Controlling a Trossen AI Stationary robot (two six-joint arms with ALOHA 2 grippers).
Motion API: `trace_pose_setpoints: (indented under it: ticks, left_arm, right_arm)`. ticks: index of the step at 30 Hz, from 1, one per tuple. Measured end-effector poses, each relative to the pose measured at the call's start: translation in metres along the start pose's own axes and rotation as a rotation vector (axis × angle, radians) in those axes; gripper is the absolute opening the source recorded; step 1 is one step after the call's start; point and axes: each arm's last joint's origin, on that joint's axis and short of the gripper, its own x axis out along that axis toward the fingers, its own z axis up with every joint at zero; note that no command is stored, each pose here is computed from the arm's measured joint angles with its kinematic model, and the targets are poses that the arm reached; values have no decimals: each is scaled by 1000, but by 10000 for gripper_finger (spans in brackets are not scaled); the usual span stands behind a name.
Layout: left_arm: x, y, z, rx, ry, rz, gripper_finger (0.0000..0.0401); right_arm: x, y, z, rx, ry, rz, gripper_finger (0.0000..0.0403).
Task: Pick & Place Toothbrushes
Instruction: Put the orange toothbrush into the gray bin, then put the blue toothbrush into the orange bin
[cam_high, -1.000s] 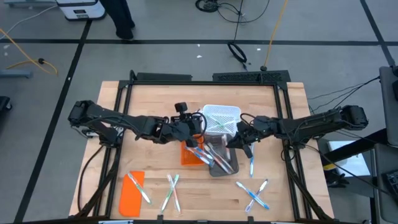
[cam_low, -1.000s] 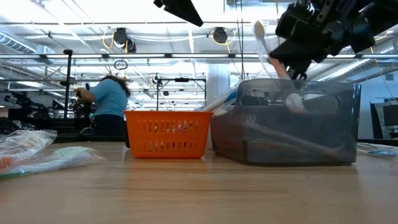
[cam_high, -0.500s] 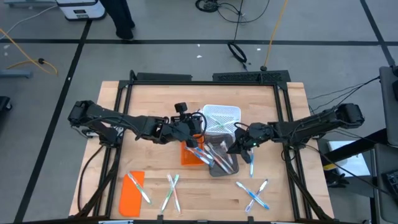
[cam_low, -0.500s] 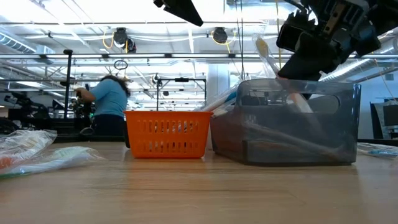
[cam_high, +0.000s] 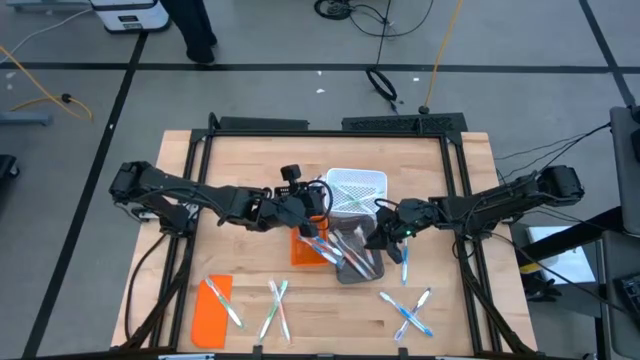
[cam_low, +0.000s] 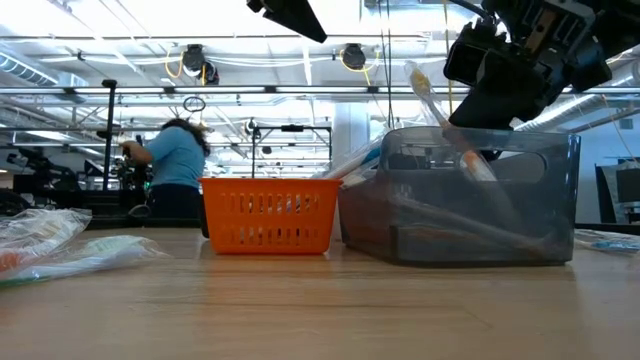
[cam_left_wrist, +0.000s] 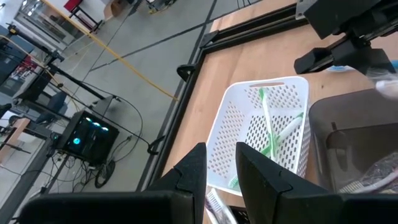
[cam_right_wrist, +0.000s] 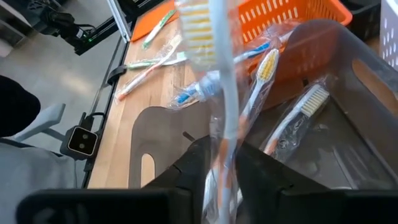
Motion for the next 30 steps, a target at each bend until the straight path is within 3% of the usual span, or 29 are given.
trace_pose_setpoints:
  ticks: [12,21,26,30]
  left_arm:
    - [0,0,0,1,0,-1,88]
    - [0,0,0,-3,1,-2,88]
    - [0,0,0,-3,1,-2,88]
    - [0,0,0,-15,1,-2,88]
  right_arm:
    - [-2,1,1,-61,-8,7,160]
    - [-20,9,7,-115,-49,28,164]
    - [-32,9,1,-108,17,-5,164]
    - [-41,9,-7,-34,91,-38,164]
